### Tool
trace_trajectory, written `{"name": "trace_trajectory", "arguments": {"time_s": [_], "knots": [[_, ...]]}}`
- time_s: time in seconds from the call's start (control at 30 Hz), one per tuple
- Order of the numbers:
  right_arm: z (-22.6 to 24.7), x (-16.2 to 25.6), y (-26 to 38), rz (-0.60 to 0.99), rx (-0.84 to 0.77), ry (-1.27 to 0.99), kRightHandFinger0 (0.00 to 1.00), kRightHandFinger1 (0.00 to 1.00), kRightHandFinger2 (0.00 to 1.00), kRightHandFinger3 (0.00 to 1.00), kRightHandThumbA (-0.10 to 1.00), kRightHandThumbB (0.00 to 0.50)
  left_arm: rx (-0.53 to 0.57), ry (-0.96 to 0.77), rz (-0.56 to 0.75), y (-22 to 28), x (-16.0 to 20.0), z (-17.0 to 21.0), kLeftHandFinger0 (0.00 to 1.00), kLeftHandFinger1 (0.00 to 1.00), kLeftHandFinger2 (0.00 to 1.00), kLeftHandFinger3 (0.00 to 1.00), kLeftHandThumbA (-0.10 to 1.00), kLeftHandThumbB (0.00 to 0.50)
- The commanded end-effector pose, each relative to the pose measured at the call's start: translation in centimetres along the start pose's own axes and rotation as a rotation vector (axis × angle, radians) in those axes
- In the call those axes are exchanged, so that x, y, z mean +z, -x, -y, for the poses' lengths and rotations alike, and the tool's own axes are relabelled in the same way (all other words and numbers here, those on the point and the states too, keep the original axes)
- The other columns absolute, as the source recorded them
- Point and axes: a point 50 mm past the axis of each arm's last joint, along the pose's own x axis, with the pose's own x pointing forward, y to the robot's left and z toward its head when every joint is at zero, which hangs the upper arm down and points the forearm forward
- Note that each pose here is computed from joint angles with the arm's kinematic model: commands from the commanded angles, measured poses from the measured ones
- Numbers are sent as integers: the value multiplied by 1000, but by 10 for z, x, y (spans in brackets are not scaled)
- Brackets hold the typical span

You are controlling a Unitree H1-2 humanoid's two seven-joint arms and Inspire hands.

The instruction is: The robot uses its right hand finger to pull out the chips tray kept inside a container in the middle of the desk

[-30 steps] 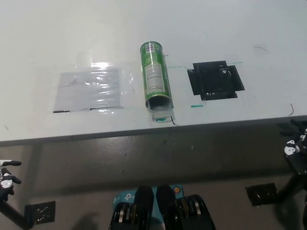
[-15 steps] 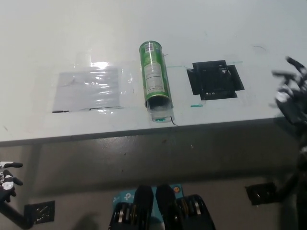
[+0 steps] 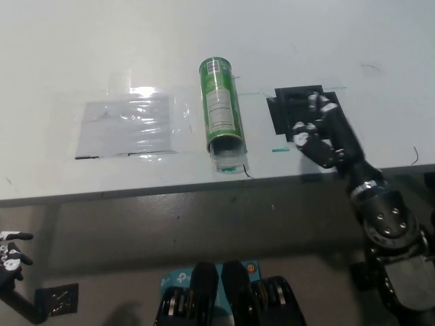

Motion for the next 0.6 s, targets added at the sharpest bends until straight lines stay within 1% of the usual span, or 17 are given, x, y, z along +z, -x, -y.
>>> {"name": "trace_trajectory", "arguments": {"time_s": [0.0, 0.07, 0.1, 0.13, 0.23, 0.27, 0.3, 0.37, 0.4, 0.47, 0.5, 0.57], "knots": [[-2, 27, -20, 117, 70, 104, 0, 0, 739, 756, -100, 190, -7, -29, 49, 1, 12, -5, 221, 254, 356, 566, 129, 0], [-5, 28, -20, 118, 98, 137, 0, 0, 774, 768, -100, 197, -8, -25, 53, 1, 13, -5, 219, 249, 348, 555, 141, 0], [-5, 28, -20, 118, 98, 138, 0, 0, 775, 768, -100, 197, -8, -25, 53, 1, 13, -5, 219, 249, 348, 554, 144, 0], [-9, 29, -19, 125, 119, 142, 3, 16, 793, 777, -100, 196, -9, -12, 48, 1, 12, -5, 222, 252, 352, 558, 146, 0], [-14, 29, -19, 115, 139, 170, 0, 15, 782, 767, -100, 201, -7, -30, 42, 1, 14, -6, 231, 261, 360, 564, 146, 0], [-15, 27, -19, 114, 147, 167, 5, 19, 789, 757, -100, 189, -8, -30, 43, 1, 13, -6, 233, 264, 370, 566, 145, 0], [-17, 26, -19, 115, 152, 171, 5, 18, 790, 755, -100, 187, -8, -28, 42, 1, 12, -6, 235, 265, 372, 567, 146, 0], [-20, 24, -19, 124, 160, 180, 0, 8, 762, 744, -100, 187, -12, -38, 50, 2, 12, -7, 227, 258, 365, 560, 141, 0], [-23, 24, -20, 138, 175, 200, 0, 0, 733, 738, -100, 189, -15, -45, 54, 1, 11, -7, 227, 257, 363, 558, 141, 0], [-27, 23, -20, 152, 192, 223, 0, 1, 719, 725, -100, 190, -14, -36, 50, 1, 12, -7, 229, 257, 361, 556, 145, 0], [-30, 20, -21, 168, 207, 236, 0, 12, 704, 710, -100, 201, -15, -40, 52, 0, 13, -8, 229, 258, 361, 559, 146, 0], [-33, 15, -21, 166, 236, 245, 0, 1, 702, 702, -100, 187, -12, -31, 43, 1, 14, -7, 236, 263, 361, 560, 157, 0]]}}
